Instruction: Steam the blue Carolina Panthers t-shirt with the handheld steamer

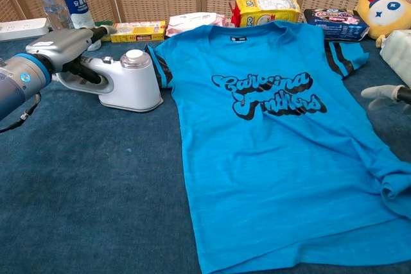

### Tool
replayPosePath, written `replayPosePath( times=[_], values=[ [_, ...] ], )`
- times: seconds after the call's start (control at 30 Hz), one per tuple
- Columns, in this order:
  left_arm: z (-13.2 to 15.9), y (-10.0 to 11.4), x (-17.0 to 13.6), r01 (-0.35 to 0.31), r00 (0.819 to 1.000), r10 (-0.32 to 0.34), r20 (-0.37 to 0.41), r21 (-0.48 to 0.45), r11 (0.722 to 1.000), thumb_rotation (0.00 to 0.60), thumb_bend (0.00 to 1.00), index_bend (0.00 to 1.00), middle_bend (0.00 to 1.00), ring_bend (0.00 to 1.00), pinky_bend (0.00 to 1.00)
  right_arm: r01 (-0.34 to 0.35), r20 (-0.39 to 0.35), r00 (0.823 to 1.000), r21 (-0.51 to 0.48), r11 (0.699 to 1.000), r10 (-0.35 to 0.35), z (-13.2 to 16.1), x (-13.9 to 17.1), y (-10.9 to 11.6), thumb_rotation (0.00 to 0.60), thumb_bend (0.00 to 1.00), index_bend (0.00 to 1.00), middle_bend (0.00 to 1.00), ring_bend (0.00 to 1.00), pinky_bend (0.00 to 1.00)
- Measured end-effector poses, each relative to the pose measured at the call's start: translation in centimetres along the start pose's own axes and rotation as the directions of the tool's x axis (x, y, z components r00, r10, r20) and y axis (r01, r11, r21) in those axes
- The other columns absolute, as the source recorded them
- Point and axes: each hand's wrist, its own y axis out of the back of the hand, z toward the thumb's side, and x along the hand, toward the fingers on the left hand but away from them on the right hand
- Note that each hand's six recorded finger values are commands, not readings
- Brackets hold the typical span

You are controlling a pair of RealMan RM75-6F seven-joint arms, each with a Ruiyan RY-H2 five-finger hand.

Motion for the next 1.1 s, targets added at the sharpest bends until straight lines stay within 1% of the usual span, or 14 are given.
replayPosePath(
  times=[0.13,0.33,0.4,0.5,0.53,0.6,0.77,0.93,1.1],
  values=[
    [0.0,0.3,0.0,-0.012,1.000,0.012,0.004,0.001,1.000,0.348,0.08,0.00,0.00,0.00,0.19,0.003,0.001,1.000,-0.001,1.000,-0.003,0.0,0.0,0.1,0.600,0.17,0.05,0.17,0.15,0.19],
    [0.1,0.4,-0.2,-0.021,1.000,0.021,0.014,0.008,1.000,0.334,0.08,0.00,0.00,0.00,0.19,0.002,0.000,1.000,-0.001,1.000,-0.002,0.0,0.1,0.1,0.600,0.17,0.05,0.18,0.15,0.19],
    [0.1,0.3,-0.4,-0.022,1.000,0.022,0.019,0.014,1.000,0.322,0.08,0.00,0.00,0.00,0.19,0.002,0.000,1.000,-0.002,1.000,-0.002,0.0,0.1,0.1,0.600,0.17,0.05,0.18,0.15,0.19],
    [0.0,0.0,-0.7,-0.018,1.000,0.018,0.022,0.015,1.000,0.271,0.08,0.00,0.00,0.00,0.19,0.002,0.001,1.000,-0.002,1.000,-0.002,0.0,0.1,0.0,0.600,0.17,0.05,0.18,0.15,0.19],
    [-0.1,0.0,-0.8,-0.020,1.000,0.020,0.023,0.015,1.000,0.265,0.08,0.00,0.00,0.00,0.19,0.001,0.001,1.000,-0.001,1.000,-0.001,0.0,0.2,0.0,0.600,0.17,0.05,0.18,0.15,0.19],
    [-0.1,0.0,-1.0,-0.027,0.999,0.027,0.028,0.015,1.000,0.282,0.08,0.00,0.00,0.00,0.19,0.001,0.002,1.000,-0.001,1.000,-0.001,0.0,0.2,0.0,0.600,0.17,0.05,0.18,0.15,0.19],
    [-0.5,-0.3,-2.0,-0.040,0.998,0.039,0.039,0.011,0.999,0.299,0.09,0.00,0.00,0.00,0.19,-0.007,-0.003,1.000,0.001,1.000,0.007,0.1,0.2,-0.2,0.600,0.17,0.05,0.18,0.15,0.19],
    [-1.2,-0.7,-3.1,-0.049,0.998,0.049,0.039,-0.010,0.999,0.298,0.09,0.00,0.00,0.00,0.19,-0.008,-0.008,1.000,0.006,1.000,0.008,0.3,0.2,-0.1,0.600,0.17,0.05,0.18,0.15,0.19],
    [-1.7,-0.3,-3.8,-0.064,0.997,0.065,0.042,-0.031,0.997,0.292,0.09,0.00,0.00,0.00,0.19,-0.009,-0.008,1.000,0.011,1.000,0.009,0.5,0.3,0.0,0.600,0.17,0.05,0.18,0.15,0.19]
  ],
)
